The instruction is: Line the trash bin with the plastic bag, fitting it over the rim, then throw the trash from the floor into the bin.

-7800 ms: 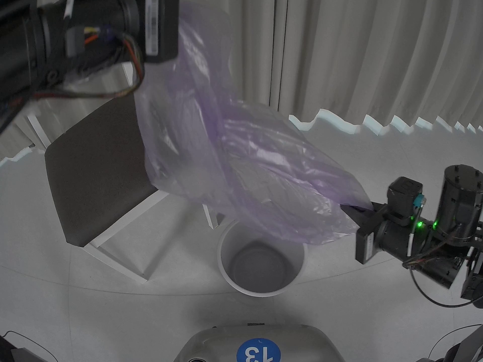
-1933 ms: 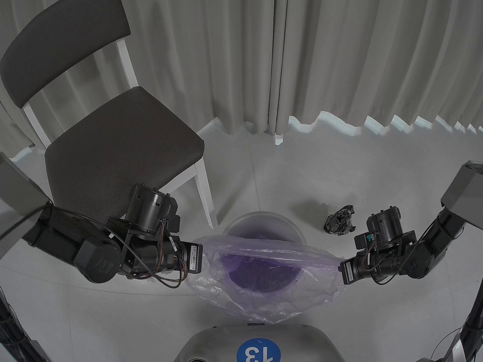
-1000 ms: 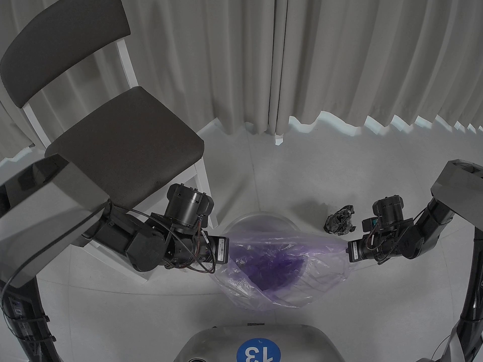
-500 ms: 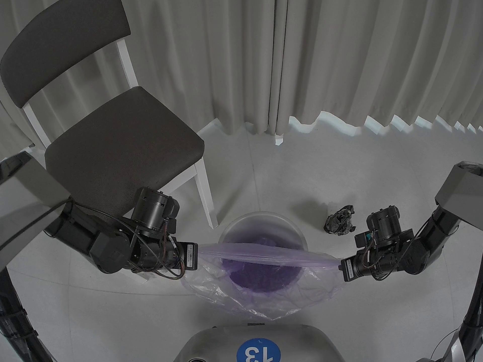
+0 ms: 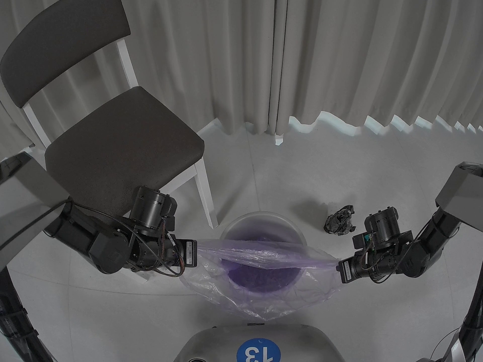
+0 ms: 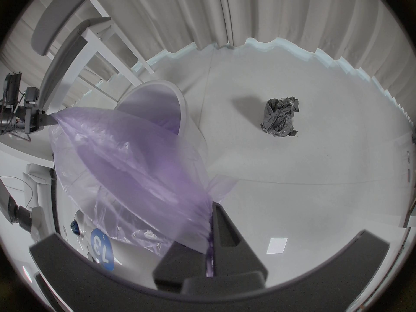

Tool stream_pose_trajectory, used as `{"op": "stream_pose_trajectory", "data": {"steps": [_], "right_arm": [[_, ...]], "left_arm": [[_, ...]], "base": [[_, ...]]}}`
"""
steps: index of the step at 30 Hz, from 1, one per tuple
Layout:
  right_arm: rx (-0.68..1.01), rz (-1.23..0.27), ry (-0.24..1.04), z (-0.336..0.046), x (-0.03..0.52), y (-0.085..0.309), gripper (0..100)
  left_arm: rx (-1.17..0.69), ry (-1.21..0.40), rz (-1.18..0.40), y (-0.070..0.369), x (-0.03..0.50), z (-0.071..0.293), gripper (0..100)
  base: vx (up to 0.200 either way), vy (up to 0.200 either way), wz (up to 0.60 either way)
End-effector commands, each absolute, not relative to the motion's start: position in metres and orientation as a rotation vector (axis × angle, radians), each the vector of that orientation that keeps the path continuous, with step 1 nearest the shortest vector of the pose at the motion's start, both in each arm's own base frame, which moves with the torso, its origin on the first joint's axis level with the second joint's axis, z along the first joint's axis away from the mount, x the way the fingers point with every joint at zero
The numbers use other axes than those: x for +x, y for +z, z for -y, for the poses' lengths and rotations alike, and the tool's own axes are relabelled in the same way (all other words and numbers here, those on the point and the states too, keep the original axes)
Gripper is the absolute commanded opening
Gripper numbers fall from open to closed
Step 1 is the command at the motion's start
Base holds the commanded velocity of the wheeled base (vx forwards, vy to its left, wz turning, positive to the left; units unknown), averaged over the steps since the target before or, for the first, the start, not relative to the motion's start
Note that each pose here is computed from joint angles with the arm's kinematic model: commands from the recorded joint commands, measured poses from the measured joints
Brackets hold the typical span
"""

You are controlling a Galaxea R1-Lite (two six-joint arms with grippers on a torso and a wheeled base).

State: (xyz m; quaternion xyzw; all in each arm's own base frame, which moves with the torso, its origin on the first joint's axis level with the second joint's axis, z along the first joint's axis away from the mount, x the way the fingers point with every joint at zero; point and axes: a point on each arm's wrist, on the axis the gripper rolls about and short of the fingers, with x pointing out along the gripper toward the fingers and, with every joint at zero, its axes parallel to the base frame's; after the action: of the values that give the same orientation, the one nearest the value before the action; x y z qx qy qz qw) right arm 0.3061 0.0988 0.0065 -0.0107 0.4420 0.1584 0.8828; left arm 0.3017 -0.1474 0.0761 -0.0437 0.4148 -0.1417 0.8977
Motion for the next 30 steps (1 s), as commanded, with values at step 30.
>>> {"op": "stream_pose_trajectory", "data": {"steps": [30], "right_arm": [[0.066, -0.85, 0.216, -0.064, 0.36, 0.002, 0]], "left_arm": [[-0.108, -0.333, -0.867, 0.056, 0.325, 0.187, 0]], "base": [[0.0, 0.0, 0.0]]}}
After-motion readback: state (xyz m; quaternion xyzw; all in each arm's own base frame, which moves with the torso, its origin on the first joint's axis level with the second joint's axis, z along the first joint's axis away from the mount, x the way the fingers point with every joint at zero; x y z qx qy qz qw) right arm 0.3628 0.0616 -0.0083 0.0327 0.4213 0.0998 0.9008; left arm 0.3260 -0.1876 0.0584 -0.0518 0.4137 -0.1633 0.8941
